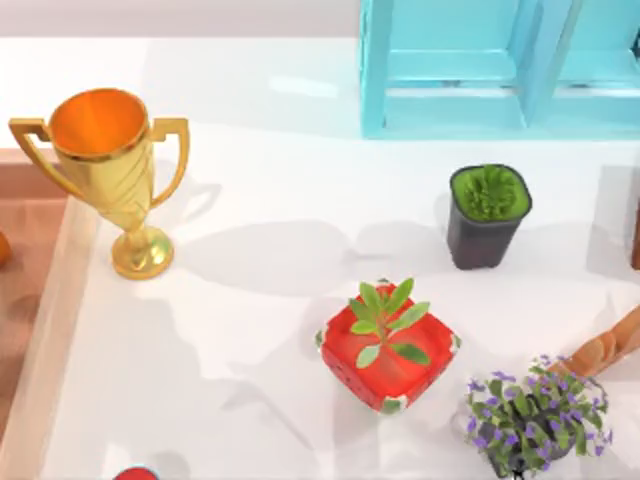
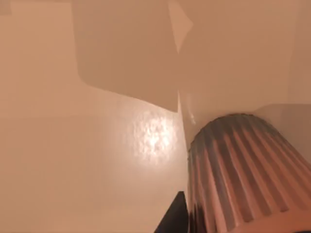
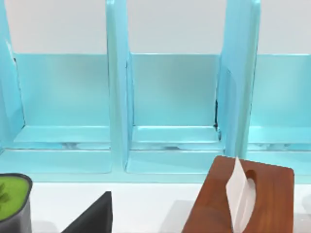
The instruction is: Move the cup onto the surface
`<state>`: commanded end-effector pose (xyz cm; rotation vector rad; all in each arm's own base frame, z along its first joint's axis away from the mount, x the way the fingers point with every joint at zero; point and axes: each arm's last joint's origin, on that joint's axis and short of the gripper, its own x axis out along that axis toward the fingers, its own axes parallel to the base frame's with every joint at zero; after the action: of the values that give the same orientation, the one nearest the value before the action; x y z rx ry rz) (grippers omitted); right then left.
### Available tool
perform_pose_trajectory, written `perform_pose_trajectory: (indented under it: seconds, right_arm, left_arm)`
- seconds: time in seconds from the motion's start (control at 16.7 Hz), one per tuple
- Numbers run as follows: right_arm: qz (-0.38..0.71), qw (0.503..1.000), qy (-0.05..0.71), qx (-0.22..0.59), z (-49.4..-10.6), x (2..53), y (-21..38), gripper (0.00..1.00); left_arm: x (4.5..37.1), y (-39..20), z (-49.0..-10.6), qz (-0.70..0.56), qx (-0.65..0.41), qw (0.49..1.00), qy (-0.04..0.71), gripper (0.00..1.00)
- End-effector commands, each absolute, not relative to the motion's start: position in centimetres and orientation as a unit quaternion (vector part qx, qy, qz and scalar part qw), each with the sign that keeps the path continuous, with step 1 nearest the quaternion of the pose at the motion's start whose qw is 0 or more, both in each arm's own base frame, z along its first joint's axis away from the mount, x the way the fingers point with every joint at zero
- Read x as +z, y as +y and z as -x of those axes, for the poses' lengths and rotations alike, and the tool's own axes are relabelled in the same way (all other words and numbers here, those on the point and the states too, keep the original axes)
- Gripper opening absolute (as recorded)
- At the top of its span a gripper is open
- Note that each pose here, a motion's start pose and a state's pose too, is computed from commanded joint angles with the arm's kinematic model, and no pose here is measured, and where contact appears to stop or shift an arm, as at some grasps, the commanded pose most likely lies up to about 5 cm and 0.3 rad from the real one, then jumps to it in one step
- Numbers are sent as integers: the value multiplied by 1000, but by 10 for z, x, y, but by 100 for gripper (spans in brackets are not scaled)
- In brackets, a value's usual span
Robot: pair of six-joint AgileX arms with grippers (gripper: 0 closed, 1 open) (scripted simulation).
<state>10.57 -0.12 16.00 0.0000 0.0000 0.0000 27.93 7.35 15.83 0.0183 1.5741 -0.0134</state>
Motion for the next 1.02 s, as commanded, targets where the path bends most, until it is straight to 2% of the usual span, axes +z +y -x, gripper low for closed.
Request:
perform_pose_trajectory:
  seconds: [0.36, 0.72, 1.02]
  right_arm:
    - [0, 1000, 0, 0, -106, 160, -1, 100]
    - [0, 1000, 0, 0, -106, 160, -1, 100]
    - [0, 1000, 0, 0, -106, 160, -1, 100]
  left_arm:
    - [166, 76, -284, -3, 8, 718, 696, 0]
    - [217, 60, -300, 27, 52, 755, 653, 0]
    - [251, 0, -290, 11, 17, 730, 683, 0]
